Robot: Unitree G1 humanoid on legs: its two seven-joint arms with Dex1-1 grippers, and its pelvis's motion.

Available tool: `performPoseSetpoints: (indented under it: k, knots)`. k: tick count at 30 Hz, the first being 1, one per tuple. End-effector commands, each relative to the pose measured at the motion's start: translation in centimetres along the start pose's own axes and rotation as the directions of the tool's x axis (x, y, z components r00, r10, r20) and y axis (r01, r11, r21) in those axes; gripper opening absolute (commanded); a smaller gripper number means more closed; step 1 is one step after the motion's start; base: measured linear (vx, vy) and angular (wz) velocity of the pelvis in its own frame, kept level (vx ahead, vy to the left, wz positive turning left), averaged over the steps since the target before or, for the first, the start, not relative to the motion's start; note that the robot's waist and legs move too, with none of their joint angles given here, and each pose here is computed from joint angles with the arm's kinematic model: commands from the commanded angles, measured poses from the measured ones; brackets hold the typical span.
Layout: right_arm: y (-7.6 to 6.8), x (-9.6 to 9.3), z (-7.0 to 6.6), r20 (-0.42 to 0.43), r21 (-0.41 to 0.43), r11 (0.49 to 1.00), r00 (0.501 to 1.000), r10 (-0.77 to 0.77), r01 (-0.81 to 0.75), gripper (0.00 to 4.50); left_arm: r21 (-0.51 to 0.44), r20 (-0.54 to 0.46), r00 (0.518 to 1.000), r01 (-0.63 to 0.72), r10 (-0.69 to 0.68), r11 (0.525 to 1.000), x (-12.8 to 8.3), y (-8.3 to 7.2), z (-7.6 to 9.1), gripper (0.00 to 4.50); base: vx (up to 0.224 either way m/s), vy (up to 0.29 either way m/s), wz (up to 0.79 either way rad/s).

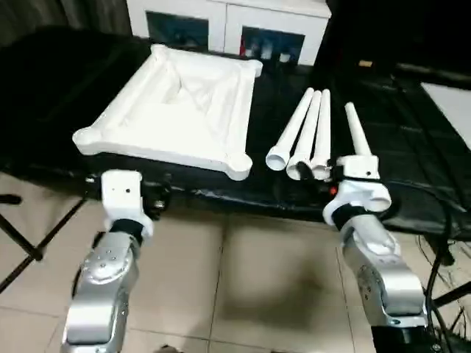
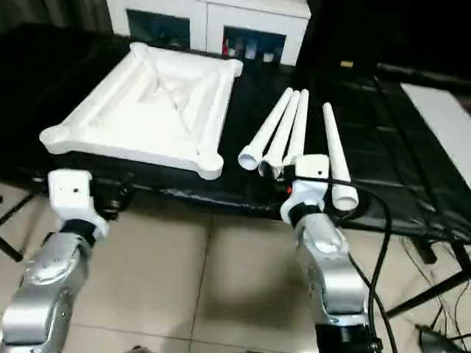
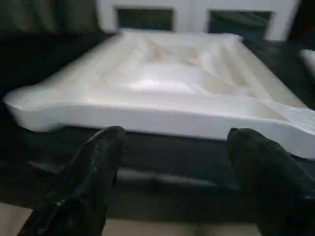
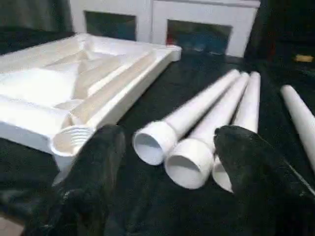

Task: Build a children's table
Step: Move to table

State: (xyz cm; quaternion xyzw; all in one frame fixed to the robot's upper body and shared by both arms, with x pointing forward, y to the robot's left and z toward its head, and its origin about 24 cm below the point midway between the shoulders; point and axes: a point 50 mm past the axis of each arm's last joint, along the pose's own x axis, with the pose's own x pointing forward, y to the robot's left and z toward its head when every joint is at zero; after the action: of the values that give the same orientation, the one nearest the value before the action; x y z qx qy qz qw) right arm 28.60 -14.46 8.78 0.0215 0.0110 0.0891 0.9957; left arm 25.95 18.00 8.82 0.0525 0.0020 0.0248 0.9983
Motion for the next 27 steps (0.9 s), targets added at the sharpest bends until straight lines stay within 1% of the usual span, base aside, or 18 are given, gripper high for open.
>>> performPoseSetpoints:
  k: [1, 2, 3, 4, 7, 8, 9, 10, 11, 12, 15, 16, 17, 19, 21, 24, 25, 27]
  knots:
    - [-0.8, -0.5, 0.5, 0.040, -0.007, 0.999, 0.998, -0.040, 0.041, 3.34, 0.017, 0.049, 0.999, -0.023, 0.022, 1.000, 0.0, -0.5, 0.9, 3.78, 0.000, 0.000, 0.00]
    - [-0.9, -0.6, 0.7, 0.053, -0.013, 0.999, 0.998, -0.047, 0.048, 3.34, 0.022, 0.050, 0.999, -0.022, 0.021, 1.000, -0.1, -0.7, 1.1, 3.78, 0.000, 0.000, 0.00]
    - [-1.7, -0.7, 1.4, 0.075, 0.004, 0.995, 0.993, -0.096, 0.096, 3.34, 0.009, 0.064, 0.997, 0.053, -0.053, 0.999, 0.3, -1.8, 1.6, 3.78, 0.000, 0.000, 0.00]
    - [-1.7, -0.7, 1.4, 0.075, 0.004, 0.995, 0.993, -0.096, 0.096, 3.34, 0.009, 0.064, 0.997, 0.053, -0.053, 0.999, 0.3, -1.8, 1.6, 3.78, 0.000, 0.000, 0.00]
    - [-2.2, -0.8, 1.5, 0.091, -0.030, 0.988, 0.985, -0.147, 0.150, 3.34, 0.005, 0.053, 0.992, 0.113, -0.113, 0.994, 0.7, -2.1, 1.3, 3.78, 0.000, 0.000, 0.00]
    - [-2.1, -1.0, 1.3, 0.083, -0.035, 0.989, 0.986, -0.143, 0.147, 3.34, -0.003, 0.042, 0.993, 0.110, -0.110, 0.994, 0.8, -1.9, 1.2, 3.78, 0.000, 0.000, 0.00]
    - [-1.8, -1.1, 1.4, 0.082, -0.001, 0.992, 0.989, -0.123, 0.123, 3.34, -0.002, 0.041, 0.994, 0.099, -0.099, 0.995, 0.9, -1.7, 1.3, 3.78, 0.000, 0.000, 0.00]
    - [-1.4, -1.2, 1.6, 0.100, 0.021, 0.994, 0.989, -0.109, 0.107, 3.34, -0.022, 0.059, 0.994, 0.099, -0.098, 0.995, 1.0, -1.5, 1.6, 3.78, 0.000, 0.000, 0.00]
    - [-1.4, -1.2, 1.6, 0.099, 0.022, 0.994, 0.989, -0.106, 0.104, 3.34, -0.024, 0.060, 0.993, 0.099, -0.098, 0.995, 1.0, -1.5, 1.6, 3.78, 0.000, 0.000, 0.00]
    - [-0.6, -1.0, 1.5, 0.087, 0.027, 0.997, 0.994, -0.073, 0.071, 3.35, -0.030, 0.069, 0.993, 0.099, -0.097, 0.995, 1.2, -1.2, 1.9, 3.96, 0.000, 0.000, 0.00]
    - [0.1, -0.6, 1.2, 0.070, 0.022, 0.999, 0.997, -0.035, 0.034, 3.35, -0.037, 0.062, 0.992, 0.110, -0.108, 0.993, 1.7, -1.3, 2.0, 4.18, 0.000, 0.000, 0.00]
    - [0.2, -0.5, 1.3, 0.071, 0.018, 0.999, 0.997, -0.030, 0.029, 3.53, -0.050, 0.056, 0.992, 0.118, -0.115, 0.992, 1.8, -1.4, 2.1, 4.21, 0.000, 0.000, 0.00]
    - [0.2, -0.5, 1.3, 0.072, 0.017, 0.999, 0.997, -0.029, 0.028, 3.71, -0.053, 0.054, 0.992, 0.120, -0.117, 0.991, 1.8, -1.5, 2.1, 4.43, 0.000, 0.000, 0.00]
    - [0.3, -0.4, 1.5, 0.081, 0.027, 0.999, 0.996, -0.026, 0.024, 3.76, -0.057, 0.058, 0.990, 0.129, -0.125, 0.990, 1.9, -1.5, 2.3, 4.49, 0.000, 0.000, 0.00]
    - [0.5, -0.1, 1.8, 0.096, 0.051, 0.999, 0.995, -0.010, 0.005, 4.05, -0.039, 0.069, 0.989, 0.133, -0.130, 0.990, 2.1, -1.6, 2.5, 4.50, 0.066, 0.000, -0.04]
    - [0.7, 0.4, 2.0, 0.083, 0.014, 1.000, 0.997, 0.005, -0.006, 4.17, -0.067, 0.067, 0.991, 0.117, -0.113, 0.991, 2.6, -1.6, 2.6, 4.50, 0.049, -0.004, 0.00]
    - [0.7, 0.5, 2.1, 0.087, -0.020, 1.000, 0.996, 0.009, -0.007, 4.17, -0.064, 0.069, 0.991, 0.116, -0.112, 0.991, 2.7, -1.6, 2.7, 4.50, 0.082, -0.012, 0.05]
    - [0.6, 0.8, 2.3, 0.093, -0.037, 0.999, 0.996, 0.012, -0.008, 4.17, -0.058, 0.067, 0.992, 0.109, -0.105, 0.992, 2.9, -1.5, 2.6, 4.50, 0.119, -0.013, 0.05]
